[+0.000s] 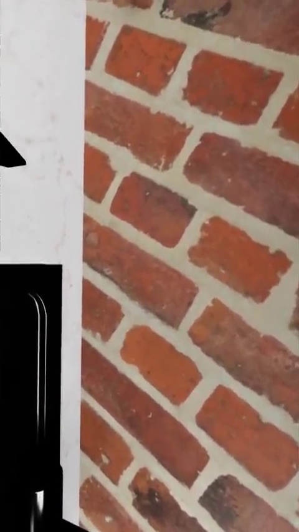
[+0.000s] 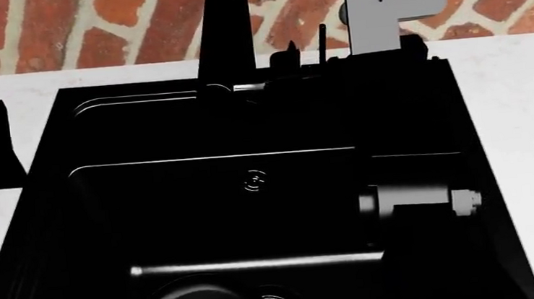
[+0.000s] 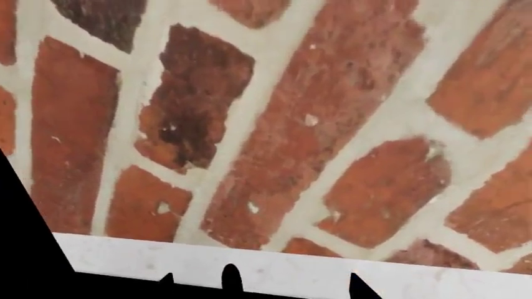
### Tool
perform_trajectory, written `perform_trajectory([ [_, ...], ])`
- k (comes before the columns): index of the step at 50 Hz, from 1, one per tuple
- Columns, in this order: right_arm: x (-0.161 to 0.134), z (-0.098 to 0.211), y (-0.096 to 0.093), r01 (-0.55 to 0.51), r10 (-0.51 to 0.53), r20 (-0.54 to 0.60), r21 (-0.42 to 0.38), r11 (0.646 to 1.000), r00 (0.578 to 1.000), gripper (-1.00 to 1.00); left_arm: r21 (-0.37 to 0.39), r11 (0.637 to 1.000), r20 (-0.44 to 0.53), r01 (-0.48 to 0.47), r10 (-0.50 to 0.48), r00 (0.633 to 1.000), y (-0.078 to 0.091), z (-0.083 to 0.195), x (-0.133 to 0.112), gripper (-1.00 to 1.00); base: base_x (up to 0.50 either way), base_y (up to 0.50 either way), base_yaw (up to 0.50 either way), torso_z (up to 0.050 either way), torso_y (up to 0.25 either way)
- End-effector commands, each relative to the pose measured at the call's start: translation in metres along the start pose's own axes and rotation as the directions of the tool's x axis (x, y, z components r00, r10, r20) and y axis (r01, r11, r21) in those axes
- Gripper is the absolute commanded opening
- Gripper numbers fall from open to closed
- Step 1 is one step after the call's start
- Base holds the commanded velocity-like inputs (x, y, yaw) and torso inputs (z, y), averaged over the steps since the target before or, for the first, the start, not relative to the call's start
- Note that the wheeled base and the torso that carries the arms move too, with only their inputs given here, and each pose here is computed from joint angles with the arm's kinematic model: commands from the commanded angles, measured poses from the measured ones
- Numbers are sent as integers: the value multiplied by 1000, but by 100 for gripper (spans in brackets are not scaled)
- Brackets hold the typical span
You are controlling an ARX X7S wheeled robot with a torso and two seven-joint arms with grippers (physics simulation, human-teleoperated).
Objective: Pick the pan and sponge and place them into the sink. Then turn on the water.
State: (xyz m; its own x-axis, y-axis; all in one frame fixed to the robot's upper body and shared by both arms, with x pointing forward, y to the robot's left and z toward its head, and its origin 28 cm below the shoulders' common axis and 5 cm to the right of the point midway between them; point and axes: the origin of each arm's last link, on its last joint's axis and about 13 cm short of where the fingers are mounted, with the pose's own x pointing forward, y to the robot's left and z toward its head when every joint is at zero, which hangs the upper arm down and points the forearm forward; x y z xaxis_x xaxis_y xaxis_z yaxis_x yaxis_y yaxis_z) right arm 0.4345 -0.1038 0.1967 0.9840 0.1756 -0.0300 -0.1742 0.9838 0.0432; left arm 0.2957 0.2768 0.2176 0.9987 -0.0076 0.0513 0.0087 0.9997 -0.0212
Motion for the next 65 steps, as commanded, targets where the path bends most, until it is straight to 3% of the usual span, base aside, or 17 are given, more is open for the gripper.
perform_trajectory([
  [1,1,6,-2,17,-17,18,0,1000,1000,100,-16,1000,-6,1,-1,1000,1,-1,-1,100,0,0,0,0,0],
  [29,1,5,0,14,-14,6,-2,1000,1000,100,30,1000,3,2,-2,1000,-1,-4,1,100,0,0,0,0,-3],
  [50,1,11,-2,33,-33,30,-7,999,999,100,-24,1000,-8,-8,8,1000,4,-5,-1,100,0,0,0,0,-56],
  [65,-2,9,-15,90,-90,23,18,996,996,100,-25,1000,-12,-11,11,1000,5,-6,-2,100,0,0,0,0,0],
])
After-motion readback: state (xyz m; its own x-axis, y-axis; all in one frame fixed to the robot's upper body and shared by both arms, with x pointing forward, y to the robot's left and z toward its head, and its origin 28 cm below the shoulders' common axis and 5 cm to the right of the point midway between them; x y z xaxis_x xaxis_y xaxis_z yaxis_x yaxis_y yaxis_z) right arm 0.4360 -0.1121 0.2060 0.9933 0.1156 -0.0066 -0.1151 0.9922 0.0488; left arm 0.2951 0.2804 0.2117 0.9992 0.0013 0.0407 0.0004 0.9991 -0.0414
